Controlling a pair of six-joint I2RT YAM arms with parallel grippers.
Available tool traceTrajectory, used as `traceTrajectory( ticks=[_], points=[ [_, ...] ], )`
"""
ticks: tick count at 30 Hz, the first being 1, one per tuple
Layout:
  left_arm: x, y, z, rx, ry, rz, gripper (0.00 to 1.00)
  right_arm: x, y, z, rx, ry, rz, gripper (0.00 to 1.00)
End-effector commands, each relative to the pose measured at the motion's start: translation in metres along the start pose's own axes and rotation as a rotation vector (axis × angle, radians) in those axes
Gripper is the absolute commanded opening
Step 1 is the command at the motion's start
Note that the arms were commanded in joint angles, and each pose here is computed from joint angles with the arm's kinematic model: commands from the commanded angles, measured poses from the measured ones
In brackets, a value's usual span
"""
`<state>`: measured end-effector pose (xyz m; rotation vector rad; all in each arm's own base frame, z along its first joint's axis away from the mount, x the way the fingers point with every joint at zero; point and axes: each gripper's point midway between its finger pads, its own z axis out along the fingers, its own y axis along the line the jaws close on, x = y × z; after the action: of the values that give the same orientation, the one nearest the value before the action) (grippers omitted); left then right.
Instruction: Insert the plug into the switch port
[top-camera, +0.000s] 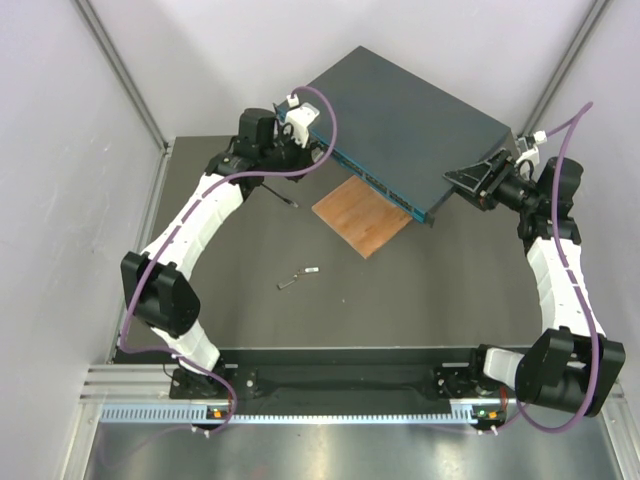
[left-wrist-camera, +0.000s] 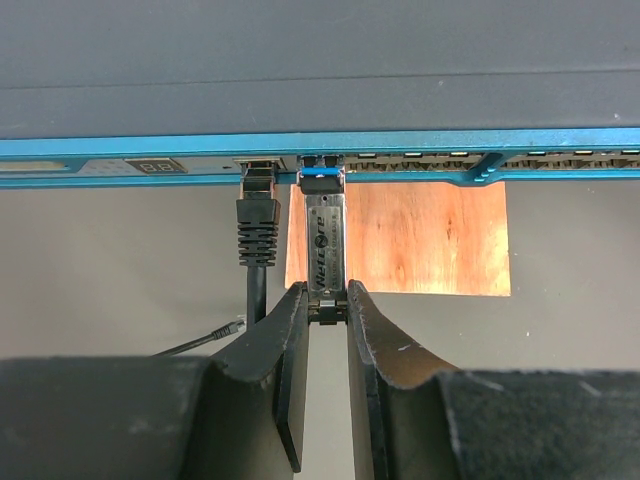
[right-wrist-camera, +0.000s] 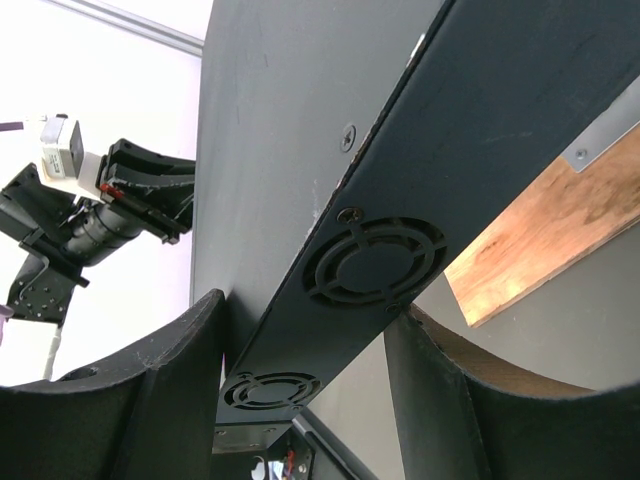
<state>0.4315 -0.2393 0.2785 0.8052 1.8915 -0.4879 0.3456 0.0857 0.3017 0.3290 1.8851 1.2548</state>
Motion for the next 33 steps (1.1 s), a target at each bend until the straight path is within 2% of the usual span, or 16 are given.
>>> traceTrajectory(
  ticks=[1, 33],
  points=[
    [-0.047, -0.010, -0.006, 0.039, -0.133, 0.077, 0.00, -0.013, 0.015, 0.013, -0.043, -0.030, -0.198, 0.00],
    [-0.013, -0.009, -0.004, 0.051, -0.018, 0.070, 0.00, -0.013, 0.014, 0.013, -0.040, -0.027, -0.204, 0.00]
  ],
)
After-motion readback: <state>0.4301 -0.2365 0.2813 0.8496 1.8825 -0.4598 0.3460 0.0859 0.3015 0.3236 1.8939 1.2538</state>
